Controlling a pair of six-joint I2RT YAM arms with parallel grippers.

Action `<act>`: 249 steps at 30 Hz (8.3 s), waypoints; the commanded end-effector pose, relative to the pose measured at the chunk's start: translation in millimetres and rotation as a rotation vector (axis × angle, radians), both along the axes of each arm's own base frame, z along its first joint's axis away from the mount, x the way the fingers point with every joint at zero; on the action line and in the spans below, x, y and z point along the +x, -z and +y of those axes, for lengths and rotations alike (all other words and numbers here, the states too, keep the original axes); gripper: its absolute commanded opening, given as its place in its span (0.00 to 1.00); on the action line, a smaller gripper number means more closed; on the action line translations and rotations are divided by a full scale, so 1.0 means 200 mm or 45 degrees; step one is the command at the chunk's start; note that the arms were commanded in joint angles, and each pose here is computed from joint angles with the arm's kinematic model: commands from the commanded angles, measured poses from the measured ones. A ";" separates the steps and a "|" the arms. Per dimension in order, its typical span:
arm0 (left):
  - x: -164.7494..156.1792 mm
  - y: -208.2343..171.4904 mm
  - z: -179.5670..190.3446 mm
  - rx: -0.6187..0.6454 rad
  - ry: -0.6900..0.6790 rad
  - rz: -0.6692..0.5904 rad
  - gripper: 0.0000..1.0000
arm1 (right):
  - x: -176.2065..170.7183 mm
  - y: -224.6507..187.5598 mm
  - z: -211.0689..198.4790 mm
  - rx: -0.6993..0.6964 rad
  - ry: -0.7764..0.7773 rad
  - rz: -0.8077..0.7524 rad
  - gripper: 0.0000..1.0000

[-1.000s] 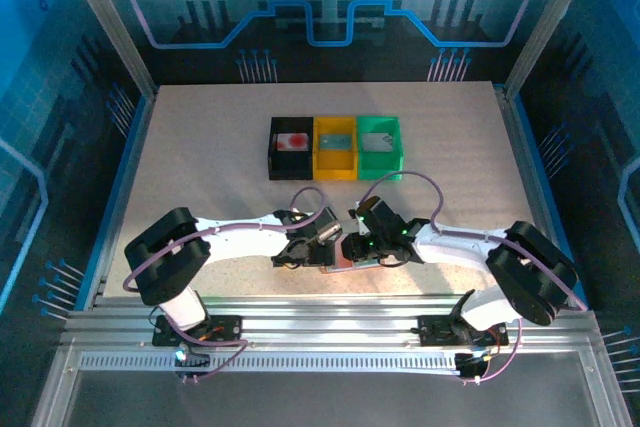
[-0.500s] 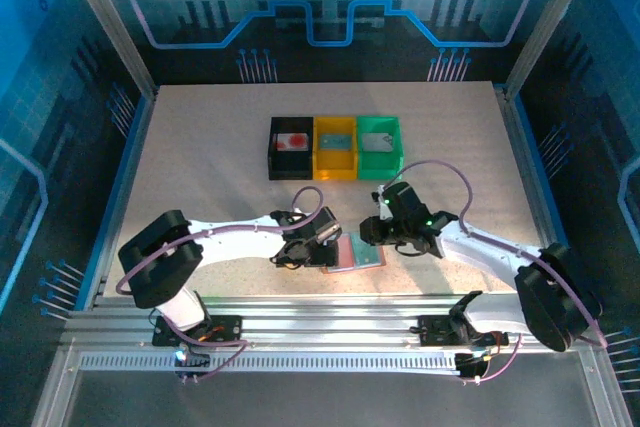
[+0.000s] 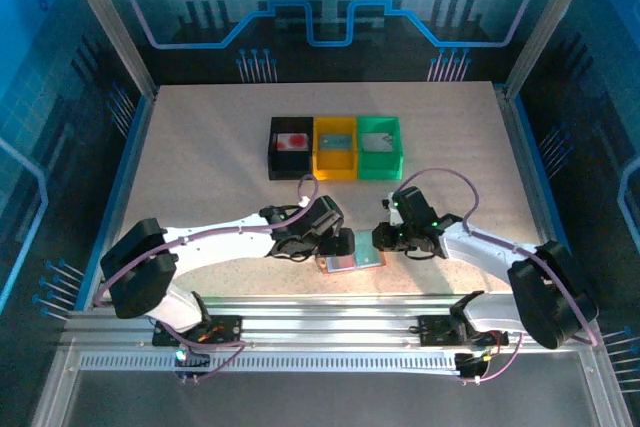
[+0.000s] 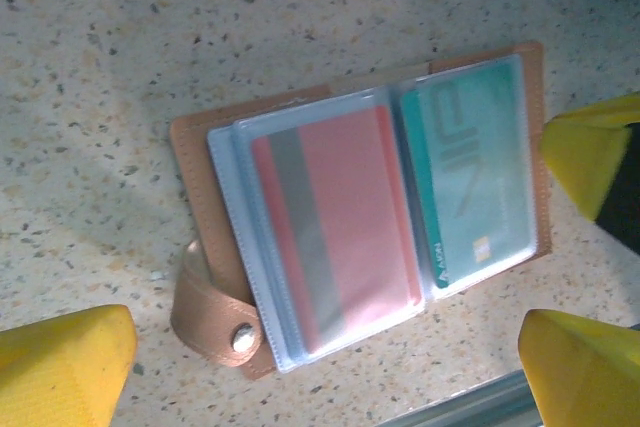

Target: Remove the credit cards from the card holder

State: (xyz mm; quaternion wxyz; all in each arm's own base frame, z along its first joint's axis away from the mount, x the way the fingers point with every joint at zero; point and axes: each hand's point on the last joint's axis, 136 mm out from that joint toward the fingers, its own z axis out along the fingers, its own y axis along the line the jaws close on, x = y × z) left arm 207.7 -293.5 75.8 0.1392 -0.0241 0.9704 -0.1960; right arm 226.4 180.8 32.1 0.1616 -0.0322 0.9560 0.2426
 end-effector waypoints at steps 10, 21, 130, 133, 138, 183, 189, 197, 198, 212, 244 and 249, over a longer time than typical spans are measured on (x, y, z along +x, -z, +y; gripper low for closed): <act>0.05 -0.03 -0.29 -0.256 -0.022 0.034 0.98 | -0.02 0.08 0.01 0.040 -0.012 0.032 0.11; 0.03 0.04 -0.40 -0.322 -0.038 0.065 0.87 | -0.02 0.08 -0.01 0.041 -0.001 0.019 0.10; 0.14 0.14 -0.28 -0.202 -0.327 -0.133 0.26 | -0.06 0.08 0.00 0.091 -0.011 -0.002 0.08; 0.15 0.13 -0.30 -0.204 -0.319 -0.135 0.26 | -0.06 0.08 0.00 0.091 -0.011 -0.002 0.07; 0.16 0.12 -0.30 -0.206 -0.316 -0.146 0.26 | -0.06 0.08 0.00 0.089 -0.010 -0.001 0.07; 0.14 0.25 -0.24 -0.048 -0.281 -0.113 0.22 | -0.07 0.07 0.00 0.095 -0.013 -0.006 0.07; 0.14 0.22 -0.20 -0.007 -0.276 -0.140 0.23 | -0.06 0.07 0.00 0.094 -0.015 -0.008 0.07; 0.14 0.24 -0.20 -0.009 -0.269 -0.129 0.25 | -0.06 0.08 0.00 0.094 -0.015 -0.007 0.07; 0.14 0.23 -0.21 -0.021 -0.268 -0.134 0.26 | -0.06 0.07 0.00 0.096 -0.016 -0.009 0.07; 0.15 0.17 -0.22 -0.054 -0.251 -0.172 0.30 | -0.06 0.07 0.01 0.106 -0.021 -0.017 0.07; 0.13 0.28 -0.26 -0.032 -0.223 -0.114 0.28 | -0.06 0.07 0.05 0.148 -0.060 -0.024 0.07; 0.12 0.30 -0.26 -0.031 -0.225 -0.104 0.27 | -0.06 0.06 0.05 0.146 -0.061 -0.029 0.07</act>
